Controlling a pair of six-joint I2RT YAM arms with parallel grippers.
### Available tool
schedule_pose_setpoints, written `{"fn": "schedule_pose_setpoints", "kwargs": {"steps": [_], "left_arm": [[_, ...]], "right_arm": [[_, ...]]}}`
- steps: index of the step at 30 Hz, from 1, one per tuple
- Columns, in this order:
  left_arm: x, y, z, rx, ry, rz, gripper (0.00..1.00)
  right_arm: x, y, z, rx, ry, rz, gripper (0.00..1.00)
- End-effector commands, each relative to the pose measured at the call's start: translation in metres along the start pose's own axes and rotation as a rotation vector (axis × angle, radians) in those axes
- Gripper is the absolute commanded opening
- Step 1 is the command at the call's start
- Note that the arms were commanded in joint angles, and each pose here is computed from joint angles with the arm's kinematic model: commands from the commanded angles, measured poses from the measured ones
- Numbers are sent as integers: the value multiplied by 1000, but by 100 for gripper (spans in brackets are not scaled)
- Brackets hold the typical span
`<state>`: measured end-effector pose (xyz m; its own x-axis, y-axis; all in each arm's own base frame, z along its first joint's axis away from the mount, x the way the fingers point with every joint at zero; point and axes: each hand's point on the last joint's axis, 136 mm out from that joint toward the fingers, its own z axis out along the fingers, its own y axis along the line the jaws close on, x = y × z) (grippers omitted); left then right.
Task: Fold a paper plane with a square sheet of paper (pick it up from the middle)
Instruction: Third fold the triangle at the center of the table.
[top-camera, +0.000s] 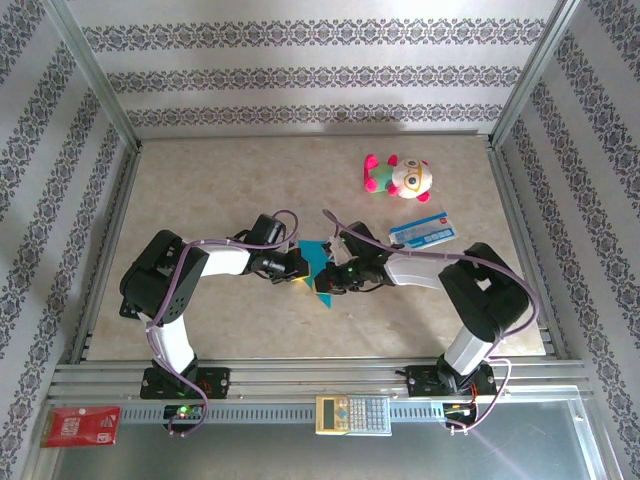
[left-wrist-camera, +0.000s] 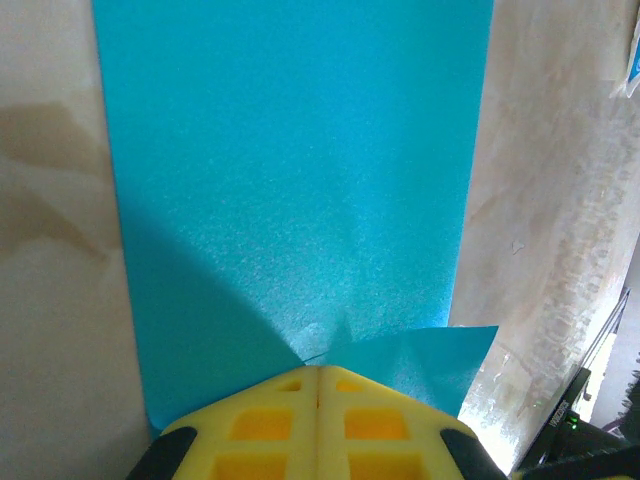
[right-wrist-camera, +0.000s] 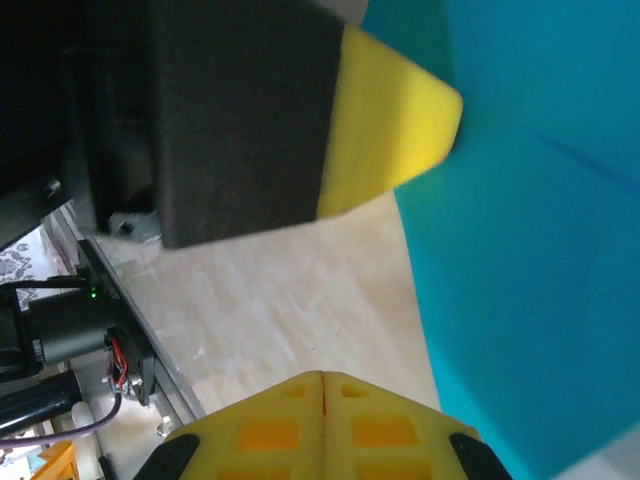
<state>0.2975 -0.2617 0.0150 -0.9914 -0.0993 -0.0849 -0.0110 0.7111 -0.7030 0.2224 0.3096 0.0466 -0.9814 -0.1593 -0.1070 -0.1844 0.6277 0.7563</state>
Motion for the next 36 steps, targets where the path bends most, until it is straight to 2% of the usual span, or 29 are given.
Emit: {"fn": "schedule_pose_setpoints", "kwargs": {"steps": [1, 17, 21, 24, 29, 32, 36], "left_arm": [[36, 69, 2, -247, 88, -127, 0], [27, 53, -1, -205, 69, -122, 0], [13, 27, -8, -131, 30, -119, 2], [5, 1, -17, -41, -2, -119, 7], [6, -27, -30, 40, -36, -121, 14], [13, -33, -27, 50, -27, -121, 12], [20, -35, -17, 51, -9, -133, 4]], "right_arm": [[-6, -5, 9, 7, 6, 14, 4], [34, -69, 11, 113, 75, 110, 3], [38, -75, 10, 130, 77, 122, 3], [39, -77, 10, 136, 77, 131, 3], [39, -78, 11, 139, 77, 133, 2], [39, -79, 10, 143, 78, 134, 2], [40, -81, 9, 148, 77, 136, 2]]}}
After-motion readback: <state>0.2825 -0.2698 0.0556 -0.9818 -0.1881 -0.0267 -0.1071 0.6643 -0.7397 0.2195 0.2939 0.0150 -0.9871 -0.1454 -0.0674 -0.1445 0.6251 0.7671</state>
